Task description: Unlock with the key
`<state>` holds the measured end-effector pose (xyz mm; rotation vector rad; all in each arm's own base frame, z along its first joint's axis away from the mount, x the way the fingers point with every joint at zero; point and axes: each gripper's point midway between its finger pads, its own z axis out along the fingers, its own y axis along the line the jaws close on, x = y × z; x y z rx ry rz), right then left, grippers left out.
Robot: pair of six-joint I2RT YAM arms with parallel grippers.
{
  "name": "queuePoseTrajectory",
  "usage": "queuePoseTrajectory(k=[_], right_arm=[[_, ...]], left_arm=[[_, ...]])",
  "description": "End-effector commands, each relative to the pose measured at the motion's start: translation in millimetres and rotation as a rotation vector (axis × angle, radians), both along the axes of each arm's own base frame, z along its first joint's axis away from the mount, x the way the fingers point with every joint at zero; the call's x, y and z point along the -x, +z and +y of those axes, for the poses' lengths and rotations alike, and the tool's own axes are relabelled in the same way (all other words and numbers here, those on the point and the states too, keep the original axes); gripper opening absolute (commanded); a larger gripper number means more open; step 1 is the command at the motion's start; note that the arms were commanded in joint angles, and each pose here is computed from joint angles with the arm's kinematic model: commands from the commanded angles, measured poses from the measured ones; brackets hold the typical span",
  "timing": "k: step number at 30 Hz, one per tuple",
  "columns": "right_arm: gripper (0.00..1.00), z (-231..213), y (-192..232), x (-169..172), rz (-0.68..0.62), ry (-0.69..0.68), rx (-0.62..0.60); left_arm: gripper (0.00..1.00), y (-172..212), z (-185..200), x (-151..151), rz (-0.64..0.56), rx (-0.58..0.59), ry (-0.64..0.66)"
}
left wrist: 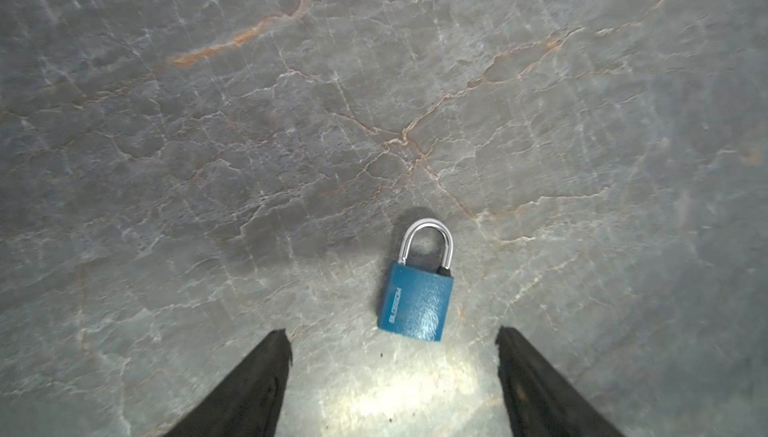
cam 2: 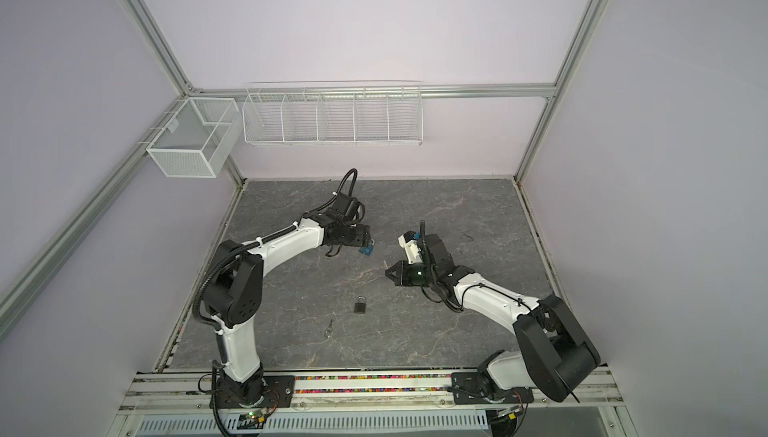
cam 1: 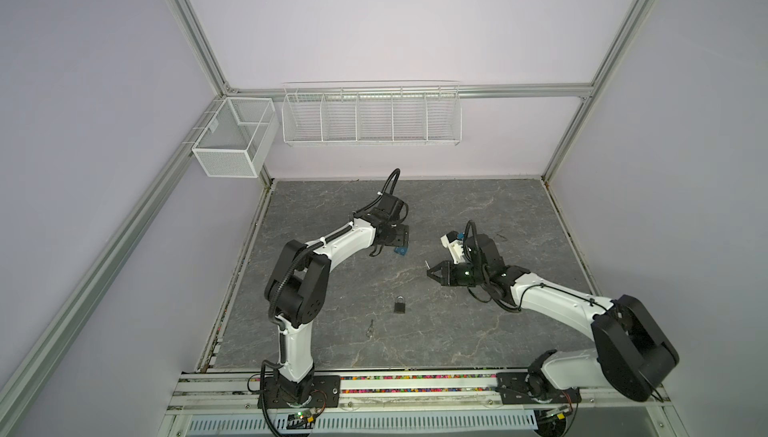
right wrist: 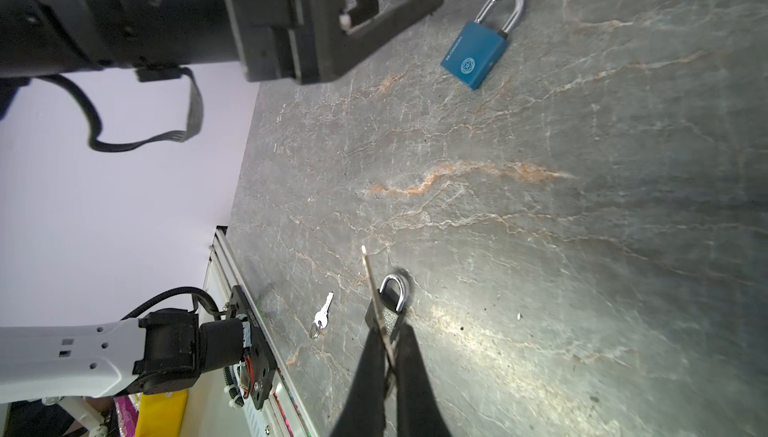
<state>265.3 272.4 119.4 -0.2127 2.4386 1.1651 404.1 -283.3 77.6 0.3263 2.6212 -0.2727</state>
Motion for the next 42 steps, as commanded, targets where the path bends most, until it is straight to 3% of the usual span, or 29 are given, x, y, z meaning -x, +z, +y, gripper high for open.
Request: queuePoseTrajectory(k=[1, 5, 13, 21, 42], right_arm=[[0.06, -4, 7, -2, -0.031, -0.02, 0.015], [0.06, -8, 8, -2, -0.047, -0.017, 0.034], [0.06, -11, 17, 1, -0.077, -0.006, 0.04], [0.06, -13, 17, 2, -0.084, -0.014, 0.042], [0.06, -18, 16, 4, -0.093, -0.029, 0.046]], left_arm=[[0.77, -18, 1, 8, 0.049, -0.128, -0.038], [0.73, -29, -19, 7, 0.075, -0.123, -0.094], [0.68, -45, -22, 6, 0.113, -0.151, -0.051], [0.56, -54, -31, 14, 0.147, -0.159, -0.031], [0.46, -74, -23, 25, 0.185, -0.16, 0.1]])
